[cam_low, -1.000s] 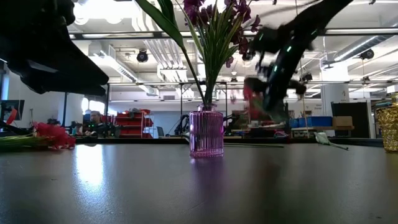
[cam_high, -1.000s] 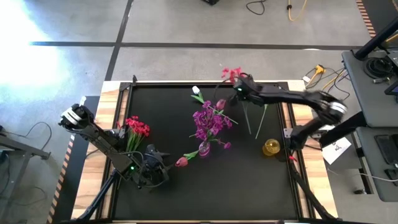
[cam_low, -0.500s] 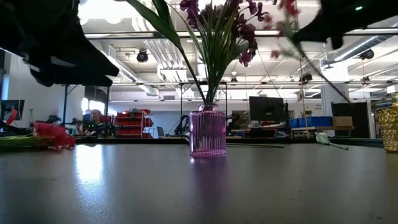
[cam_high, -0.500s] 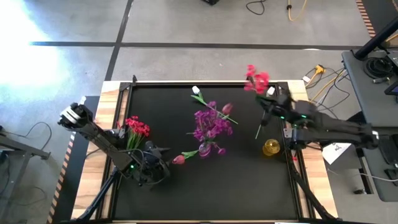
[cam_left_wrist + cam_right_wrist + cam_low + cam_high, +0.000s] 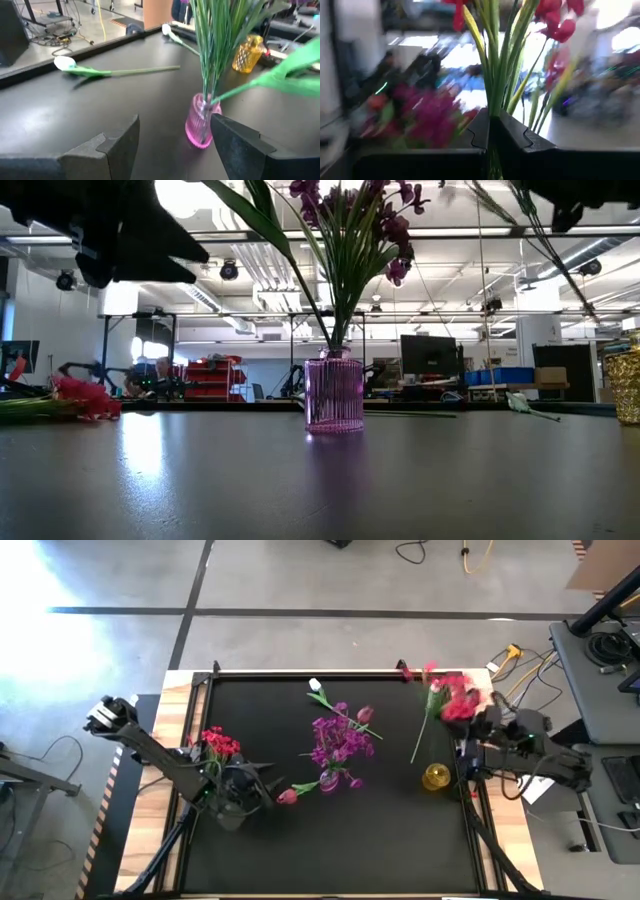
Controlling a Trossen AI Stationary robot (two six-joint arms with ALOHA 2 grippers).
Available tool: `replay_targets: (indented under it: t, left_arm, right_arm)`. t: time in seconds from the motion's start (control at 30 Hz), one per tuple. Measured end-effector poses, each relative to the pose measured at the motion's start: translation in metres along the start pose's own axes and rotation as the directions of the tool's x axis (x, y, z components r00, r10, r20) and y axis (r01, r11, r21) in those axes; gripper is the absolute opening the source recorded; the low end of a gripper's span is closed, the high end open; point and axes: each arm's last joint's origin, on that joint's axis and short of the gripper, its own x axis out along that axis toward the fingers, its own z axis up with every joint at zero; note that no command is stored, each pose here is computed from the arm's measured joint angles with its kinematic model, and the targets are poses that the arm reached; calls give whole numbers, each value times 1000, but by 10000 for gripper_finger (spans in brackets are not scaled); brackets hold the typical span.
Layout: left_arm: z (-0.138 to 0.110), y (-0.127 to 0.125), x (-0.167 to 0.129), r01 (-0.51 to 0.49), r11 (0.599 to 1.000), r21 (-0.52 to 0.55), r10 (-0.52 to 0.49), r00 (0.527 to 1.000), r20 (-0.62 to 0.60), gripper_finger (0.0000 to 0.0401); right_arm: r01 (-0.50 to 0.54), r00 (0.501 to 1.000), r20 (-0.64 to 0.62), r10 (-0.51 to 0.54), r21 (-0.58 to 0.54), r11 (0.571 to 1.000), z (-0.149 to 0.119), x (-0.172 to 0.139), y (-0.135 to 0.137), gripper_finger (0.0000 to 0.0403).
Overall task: Sort flowers into vase by color
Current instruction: Put the top right red flowers into the yellow vase
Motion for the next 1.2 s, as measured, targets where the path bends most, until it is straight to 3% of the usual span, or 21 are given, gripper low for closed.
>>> replay_targets:
  t: [0.1, 0.2, 0.47, 0.73, 0.93, 1.2]
  left_arm:
    - [7, 3, -1, -2, 1000, 5, 2, 1000, 12, 229]
    - [12, 5, 0, -9, 1000, 15, 9, 1000, 22, 229]
    - [18, 11, 9, -58, 998, 34, 57, 998, 35, 229]
    - [20, 14, 15, -85, 996, 35, 84, 996, 37, 229]
    - [28, 12, 13, -74, 994, 81, 71, 997, 42, 229]
    - [44, 8, 9, -86, 982, 171, 82, 996, 29, 229]
  right_arm:
    - [-86, 995, -51, 86, 7, 996, -4, 2, 3, 13]
    - [-98, 992, -86, 97, -5, 995, 3, -5, 3, 13]
    - [-146, 989, -6, 147, 63, 987, 19, -23, 3, 13]
    - [-144, 986, -76, 151, 86, 986, -10, -11, 4, 13]
    - [-142, 982, -109, 152, 98, 985, -16, -8, 4, 13]
    - [-99, 962, -227, 151, 224, 969, -13, -12, 4, 16]
